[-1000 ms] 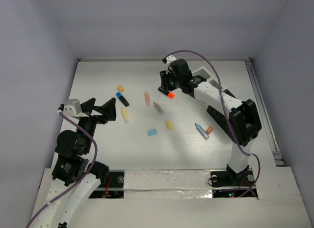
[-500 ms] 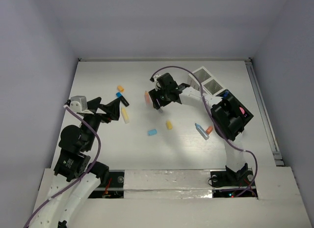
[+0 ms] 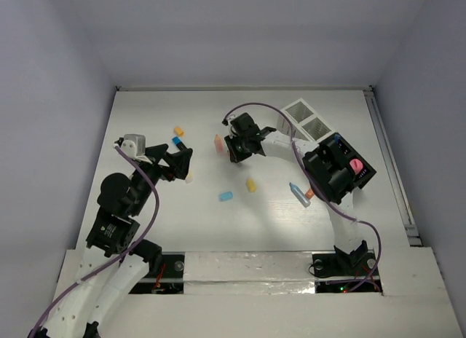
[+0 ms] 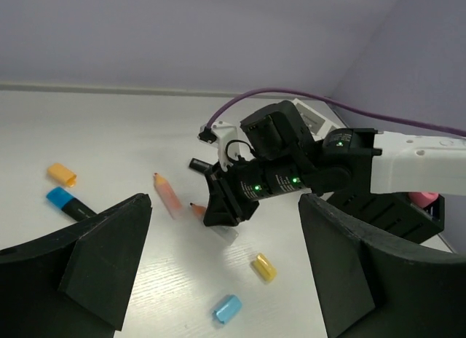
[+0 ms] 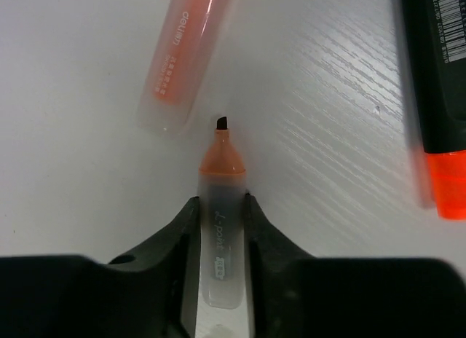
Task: Sort the stationery into containers
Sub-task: Pick up the pen from the center of the board.
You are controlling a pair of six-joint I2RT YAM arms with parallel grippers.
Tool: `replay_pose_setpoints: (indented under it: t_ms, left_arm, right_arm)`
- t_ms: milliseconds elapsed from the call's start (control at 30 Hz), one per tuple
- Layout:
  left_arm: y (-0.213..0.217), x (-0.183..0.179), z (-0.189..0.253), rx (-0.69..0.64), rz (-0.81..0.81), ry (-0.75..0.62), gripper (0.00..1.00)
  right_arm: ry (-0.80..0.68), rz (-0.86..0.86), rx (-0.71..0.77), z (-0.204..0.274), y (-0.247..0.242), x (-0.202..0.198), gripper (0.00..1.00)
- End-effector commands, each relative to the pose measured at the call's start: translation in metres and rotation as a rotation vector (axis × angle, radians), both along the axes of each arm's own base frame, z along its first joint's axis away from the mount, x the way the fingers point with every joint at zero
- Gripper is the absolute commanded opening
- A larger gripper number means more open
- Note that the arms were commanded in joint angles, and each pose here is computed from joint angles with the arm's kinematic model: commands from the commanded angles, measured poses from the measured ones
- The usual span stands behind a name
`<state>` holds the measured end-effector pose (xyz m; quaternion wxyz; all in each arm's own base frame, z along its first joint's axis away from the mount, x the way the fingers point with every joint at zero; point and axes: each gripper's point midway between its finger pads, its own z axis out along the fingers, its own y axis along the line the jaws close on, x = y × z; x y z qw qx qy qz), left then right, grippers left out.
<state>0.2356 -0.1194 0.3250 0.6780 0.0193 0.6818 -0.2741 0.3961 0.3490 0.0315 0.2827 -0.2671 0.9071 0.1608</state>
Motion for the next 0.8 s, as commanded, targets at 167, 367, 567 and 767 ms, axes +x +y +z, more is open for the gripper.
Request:
replay_pose_setpoints:
  t_ms: [167,367,567,767]
  left_arm:
    - [-0.005,0.000,0.005,-0.056,-0.020,0.030,0.79]
    - [-0.018,0.011,-0.019,-0.041,-0.051,0.135,0.77]
    - [-0.038,0.014,-0.041,-0.031,-0.147,0.217,0.63]
    - [-0.057,0.012,-0.051,-0.076,-0.236,0.253,0.57]
  right_arm:
    - [-0.083,-0.081,0.044,0.034,-0.010,0.005,0.13]
    - [-0.220,-0.114,0.251,0.124,-0.007,-0.001,0.12]
    - [-0.254,-0.117,0.535,0.187,0.003,-0.026,0.12]
    - [-0.202,-0.074,0.771,0.225,0.018,-0.056,0.13]
